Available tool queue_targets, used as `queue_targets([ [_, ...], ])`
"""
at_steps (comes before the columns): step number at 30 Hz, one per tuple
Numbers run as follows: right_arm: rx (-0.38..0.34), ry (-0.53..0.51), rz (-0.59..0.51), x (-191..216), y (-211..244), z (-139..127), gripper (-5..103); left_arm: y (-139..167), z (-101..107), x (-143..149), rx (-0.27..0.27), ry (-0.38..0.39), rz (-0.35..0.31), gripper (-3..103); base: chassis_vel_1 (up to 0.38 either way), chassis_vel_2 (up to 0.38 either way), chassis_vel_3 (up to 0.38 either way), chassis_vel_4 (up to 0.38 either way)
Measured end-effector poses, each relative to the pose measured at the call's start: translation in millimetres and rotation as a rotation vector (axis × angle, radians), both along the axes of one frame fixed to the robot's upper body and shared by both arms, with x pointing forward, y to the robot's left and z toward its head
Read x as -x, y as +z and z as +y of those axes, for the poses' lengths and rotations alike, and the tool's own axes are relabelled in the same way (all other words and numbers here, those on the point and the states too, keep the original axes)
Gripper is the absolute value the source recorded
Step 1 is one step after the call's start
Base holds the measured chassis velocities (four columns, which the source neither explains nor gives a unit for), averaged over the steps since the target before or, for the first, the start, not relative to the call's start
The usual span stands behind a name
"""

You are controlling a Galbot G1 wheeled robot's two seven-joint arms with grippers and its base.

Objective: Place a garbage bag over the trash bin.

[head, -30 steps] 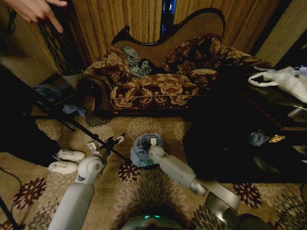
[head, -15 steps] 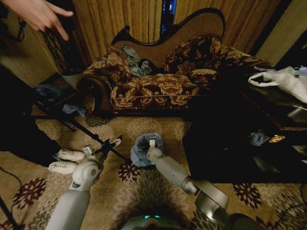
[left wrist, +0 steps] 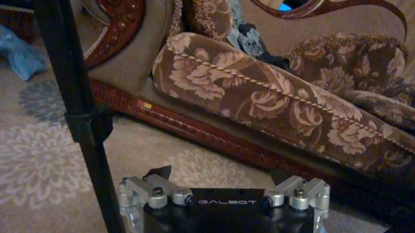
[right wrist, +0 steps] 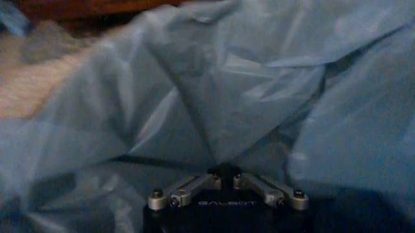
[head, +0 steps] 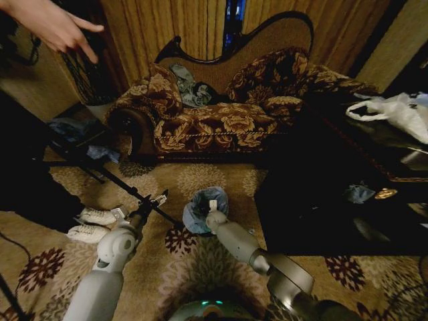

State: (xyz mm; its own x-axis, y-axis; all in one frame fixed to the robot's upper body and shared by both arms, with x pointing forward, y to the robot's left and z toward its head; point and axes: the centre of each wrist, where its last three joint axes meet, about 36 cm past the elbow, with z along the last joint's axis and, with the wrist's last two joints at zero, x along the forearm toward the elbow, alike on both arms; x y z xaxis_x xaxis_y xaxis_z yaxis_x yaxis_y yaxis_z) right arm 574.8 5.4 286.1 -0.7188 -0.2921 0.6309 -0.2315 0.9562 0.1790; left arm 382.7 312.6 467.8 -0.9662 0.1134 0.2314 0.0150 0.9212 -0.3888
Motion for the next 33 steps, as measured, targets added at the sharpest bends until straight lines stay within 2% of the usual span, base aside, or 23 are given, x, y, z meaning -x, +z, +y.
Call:
queue_targets([
  [2, -0.021, 0.022, -0.009, 2, 7, -1, 3, 1, 0, -1, 0.000, -0.001, -0.003, 100, 0.000, 0.000, 0.000, 0.000],
  [6, -0.043, 0.047, -0.069, 10, 36, 1, 25, -1, -2, -4, 0.007, -0.001, 0.001, 100, 0.000, 0.000, 0.000, 0.000],
  [8, -0.045, 0.047, -0.080, 12, 42, 1, 25, -2, -2, -4, 0.009, -0.001, 0.002, 100, 0.000, 0.000, 0.000, 0.000],
  [11, -0.043, 0.057, -0.142, 14, 67, 4, 41, -5, -2, -7, 0.013, 0.001, 0.008, 100, 0.000, 0.000, 0.000, 0.000],
  [12, -0.043, 0.057, -0.142, 14, 67, 4, 41, -5, -2, -7, 0.013, 0.001, 0.008, 100, 0.000, 0.000, 0.000, 0.000],
  [15, -0.040, 0.058, -0.211, 16, 87, 0, 57, -8, 2, -15, 0.032, -0.002, 0.010, 100, 0.000, 0.000, 0.000, 0.000],
  [17, -0.043, 0.055, -0.229, 17, 93, -1, 57, -9, 3, -19, 0.037, -0.009, 0.002, 100, 0.000, 0.000, 0.000, 0.000],
  [18, -0.045, 0.053, -0.252, 21, 101, -5, 69, -11, 7, -25, 0.041, -0.025, -0.012, 100, 0.000, 0.000, 0.000, 0.000],
  [19, -0.042, 0.053, -0.268, 25, 108, -11, 74, -12, 8, -31, 0.041, -0.039, -0.016, 100, 0.000, 0.000, 0.000, 0.000],
  [21, -0.041, 0.053, -0.272, 26, 109, -12, 74, -12, 8, -32, 0.042, -0.041, -0.016, 100, 0.000, 0.000, 0.000, 0.000],
  [22, -0.035, 0.050, -0.286, 32, 114, -21, 85, -13, 8, -42, 0.050, -0.055, -0.020, 100, 0.000, 0.000, 0.000, 0.000],
  [24, -0.034, 0.047, -0.291, 33, 115, -24, 85, -14, 7, -44, 0.055, -0.059, -0.023, 100, 0.000, 0.000, 0.000, 0.000],
  [27, -0.057, 0.001, -0.329, 37, 132, -44, 98, -16, 8, -72, 0.094, -0.090, -0.038, 100, 0.000, 0.000, 0.000, 0.000],
  [29, -0.063, -0.009, -0.335, 38, 135, -48, 98, -17, 8, -78, 0.100, -0.100, -0.035, 100, 0.000, 0.000, 0.000, 0.000],
  [31, -0.087, -0.056, -0.362, 45, 147, -76, 100, -25, 13, -105, 0.123, -0.158, 0.010, 100, 0.000, 0.000, 0.000, 0.000],
  [33, -0.090, -0.065, -0.366, 48, 149, -82, 100, -28, 15, -109, 0.126, -0.169, 0.024, 100, 0.000, 0.000, 0.000, 0.000],
])
